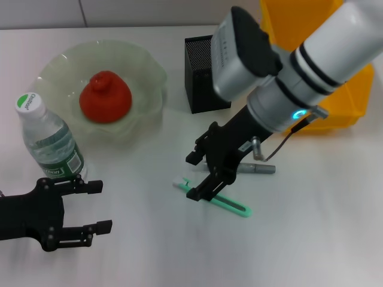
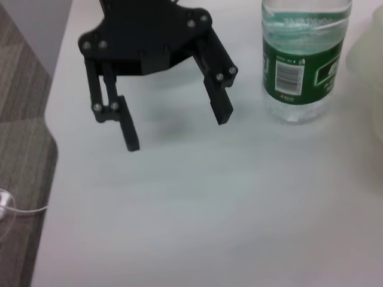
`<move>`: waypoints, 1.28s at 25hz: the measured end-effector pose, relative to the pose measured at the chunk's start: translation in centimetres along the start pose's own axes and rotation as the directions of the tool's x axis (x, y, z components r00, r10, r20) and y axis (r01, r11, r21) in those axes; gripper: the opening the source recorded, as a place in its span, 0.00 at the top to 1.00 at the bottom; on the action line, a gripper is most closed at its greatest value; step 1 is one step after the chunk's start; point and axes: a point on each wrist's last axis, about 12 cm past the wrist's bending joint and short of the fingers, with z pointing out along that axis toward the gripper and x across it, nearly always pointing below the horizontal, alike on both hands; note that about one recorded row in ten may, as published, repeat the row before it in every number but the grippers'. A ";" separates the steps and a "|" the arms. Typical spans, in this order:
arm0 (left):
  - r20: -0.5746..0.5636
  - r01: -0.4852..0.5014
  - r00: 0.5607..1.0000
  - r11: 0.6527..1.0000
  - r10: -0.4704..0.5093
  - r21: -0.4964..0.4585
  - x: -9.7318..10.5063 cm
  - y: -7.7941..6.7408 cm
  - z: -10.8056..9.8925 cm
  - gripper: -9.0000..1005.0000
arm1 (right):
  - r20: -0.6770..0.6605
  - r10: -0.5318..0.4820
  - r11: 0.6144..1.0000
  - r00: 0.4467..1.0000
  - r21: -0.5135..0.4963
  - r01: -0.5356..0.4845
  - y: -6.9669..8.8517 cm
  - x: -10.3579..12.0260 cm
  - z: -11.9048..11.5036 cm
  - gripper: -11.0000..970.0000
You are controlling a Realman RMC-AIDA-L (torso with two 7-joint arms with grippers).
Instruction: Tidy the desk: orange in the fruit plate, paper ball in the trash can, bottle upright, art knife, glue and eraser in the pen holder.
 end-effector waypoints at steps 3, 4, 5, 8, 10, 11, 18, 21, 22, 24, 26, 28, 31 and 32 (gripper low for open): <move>0.000 0.000 1.000 1.000 0.000 -0.001 0.0 0.0 0.0 0.23 | -0.006 -0.007 1.000 1.000 0.016 0.007 0.0 0.0 0.8 0.23; 0.001 -0.001 1.000 1.000 0.001 -0.002 0.0 0.0 0.0 0.23 | -0.016 -0.014 1.000 1.000 0.025 0.014 0.0 0.1 1.4 0.24; 0.001 -0.001 1.000 1.000 0.001 -0.002 0.0 0.0 0.0 0.23 | -0.016 -0.014 1.000 1.000 0.025 0.014 0.0 0.1 1.4 0.24; 0.001 -0.001 1.000 1.000 0.001 -0.002 0.0 0.0 0.0 0.23 | -0.025 -0.009 0.999 1.000 0.041 0.010 0.0 0.1 2.0 0.24; 0.001 0.000 1.000 1.000 0.000 -0.003 0.0 0.0 -0.1 0.23 | -0.027 -0.002 0.999 1.000 0.046 0.003 0.0 0.2 2.2 0.24; 0.002 0.000 1.000 1.000 0.000 -0.007 0.0 0.1 -0.1 0.23 | -0.025 0.001 0.999 1.000 0.048 0.000 -0.1 0.3 2.2 0.24; 0.006 0.003 1.000 1.000 -0.002 -0.018 0.0 0.1 -0.3 0.23 | -0.026 0.013 0.999 1.000 0.049 -0.012 -0.1 0.6 2.7 0.24; 0.006 0.003 1.000 1.000 -0.003 -0.019 0.0 0.1 -0.3 0.22 | -0.027 0.013 0.998 1.000 0.054 -0.011 -0.1 0.7 2.9 0.25; 0.006 0.003 1.000 1.000 -0.002 -0.018 0.0 0.1 -0.3 0.22 | -0.029 0.012 0.998 1.000 0.055 -0.010 -0.1 0.7 2.9 0.25; 0.006 0.002 1.000 1.000 -0.002 -0.018 0.0 0.1 -0.3 0.22 | -0.034 0.010 0.998 0.999 0.056 -0.008 -0.1 0.8 3.1 0.25; 0.006 0.002 1.000 1.000 -0.002 -0.018 0.0 0.1 -0.2 0.23 | -0.035 0.009 0.998 0.999 0.056 -0.007 -0.1 0.8 3.1 0.25; 0.006 0.002 1.000 1.000 -0.002 -0.018 0.0 0.1 -0.2 0.23 | -0.034 0.011 0.998 0.999 0.061 -0.009 -0.1 0.9 3.1 0.25; 0.007 0.003 1.000 1.000 -0.003 -0.023 0.0 0.1 -0.2 0.23 | -0.034 0.015 0.998 0.999 0.069 -0.013 -0.2 1.1 3.2 0.31; 0.007 0.004 1.000 1.000 -0.003 -0.023 0.0 0.1 -0.2 0.23 | -0.034 0.014 0.998 0.999 0.069 -0.012 -0.2 1.1 3.3 0.34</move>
